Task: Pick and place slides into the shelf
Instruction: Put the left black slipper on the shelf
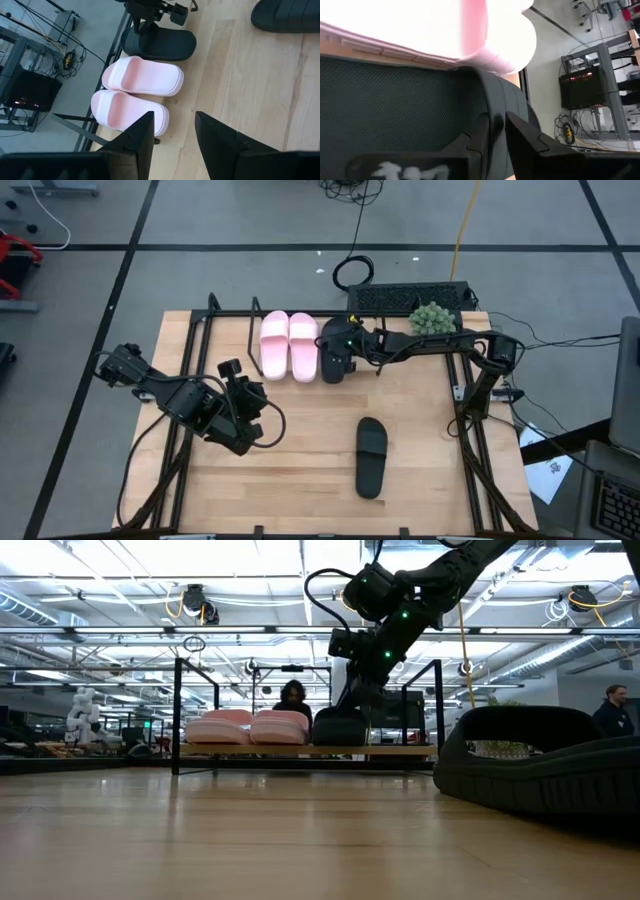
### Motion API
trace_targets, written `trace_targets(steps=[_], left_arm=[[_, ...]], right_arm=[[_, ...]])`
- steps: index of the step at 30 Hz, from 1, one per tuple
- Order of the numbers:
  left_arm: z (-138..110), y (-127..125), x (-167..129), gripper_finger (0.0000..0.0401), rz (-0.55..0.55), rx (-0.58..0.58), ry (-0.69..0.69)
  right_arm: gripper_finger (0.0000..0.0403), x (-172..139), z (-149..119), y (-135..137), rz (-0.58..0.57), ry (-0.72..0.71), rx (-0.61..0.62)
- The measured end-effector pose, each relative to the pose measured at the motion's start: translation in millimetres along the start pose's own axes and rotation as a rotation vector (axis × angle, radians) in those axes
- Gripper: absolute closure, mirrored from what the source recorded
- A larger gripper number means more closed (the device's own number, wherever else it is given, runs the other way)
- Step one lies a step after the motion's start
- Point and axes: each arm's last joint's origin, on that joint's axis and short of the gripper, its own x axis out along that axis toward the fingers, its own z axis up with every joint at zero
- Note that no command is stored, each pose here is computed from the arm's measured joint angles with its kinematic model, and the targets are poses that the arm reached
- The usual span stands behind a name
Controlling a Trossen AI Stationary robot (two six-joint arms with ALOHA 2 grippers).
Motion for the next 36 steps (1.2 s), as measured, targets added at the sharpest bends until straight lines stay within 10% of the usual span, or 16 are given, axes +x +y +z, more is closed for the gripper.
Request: trace_targets(steps=[36], left_arm=[[0, 0, 0, 0.0256, 0.001, 0.001, 0.0]], right_arm=[[0.0357, 5, -15, 5, -0.005, 0.022, -0.06]])
